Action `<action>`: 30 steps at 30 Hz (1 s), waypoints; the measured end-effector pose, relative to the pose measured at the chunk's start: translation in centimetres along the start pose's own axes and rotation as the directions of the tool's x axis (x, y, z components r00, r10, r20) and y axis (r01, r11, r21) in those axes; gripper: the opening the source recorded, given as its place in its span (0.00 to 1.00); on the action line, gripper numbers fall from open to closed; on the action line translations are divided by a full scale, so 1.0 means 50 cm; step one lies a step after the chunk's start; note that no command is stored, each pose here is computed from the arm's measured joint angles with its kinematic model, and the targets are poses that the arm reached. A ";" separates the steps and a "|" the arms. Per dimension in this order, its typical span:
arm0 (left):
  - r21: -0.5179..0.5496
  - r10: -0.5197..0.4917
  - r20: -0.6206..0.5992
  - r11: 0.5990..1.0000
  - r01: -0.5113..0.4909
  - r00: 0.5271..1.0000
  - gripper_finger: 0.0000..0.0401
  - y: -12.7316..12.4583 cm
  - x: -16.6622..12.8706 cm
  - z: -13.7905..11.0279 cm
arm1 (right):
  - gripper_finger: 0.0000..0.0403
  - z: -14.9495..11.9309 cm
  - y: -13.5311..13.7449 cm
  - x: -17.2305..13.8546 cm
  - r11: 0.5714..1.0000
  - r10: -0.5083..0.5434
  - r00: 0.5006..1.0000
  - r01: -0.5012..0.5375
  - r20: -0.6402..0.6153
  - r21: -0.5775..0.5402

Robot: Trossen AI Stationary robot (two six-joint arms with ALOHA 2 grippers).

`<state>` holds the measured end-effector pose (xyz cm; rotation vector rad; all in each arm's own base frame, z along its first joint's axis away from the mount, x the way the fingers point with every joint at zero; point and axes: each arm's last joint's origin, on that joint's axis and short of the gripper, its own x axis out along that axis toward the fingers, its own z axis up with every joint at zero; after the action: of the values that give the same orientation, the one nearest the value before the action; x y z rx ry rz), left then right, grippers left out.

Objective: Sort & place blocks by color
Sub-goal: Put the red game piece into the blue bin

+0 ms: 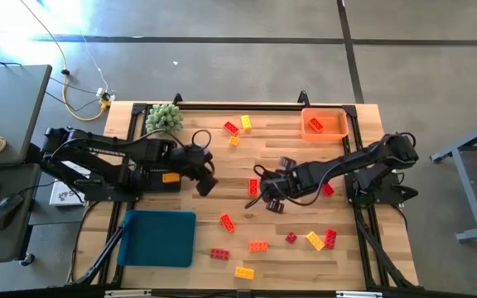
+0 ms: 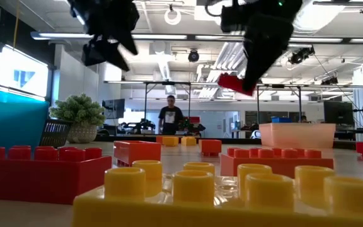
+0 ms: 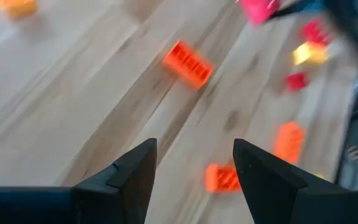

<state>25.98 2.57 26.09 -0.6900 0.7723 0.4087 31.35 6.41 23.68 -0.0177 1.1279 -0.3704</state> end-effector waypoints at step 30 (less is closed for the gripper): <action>-0.133 -0.209 0.286 0.958 0.255 0.935 0.50 -0.020 -0.012 0.072 | 0.28 0.117 -0.021 -0.038 0.923 -0.045 0.903 0.201 0.427 -0.328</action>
<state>27.93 4.31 28.83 -0.8549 0.3937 0.3438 35.54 4.99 28.09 -0.4824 0.7602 -0.2495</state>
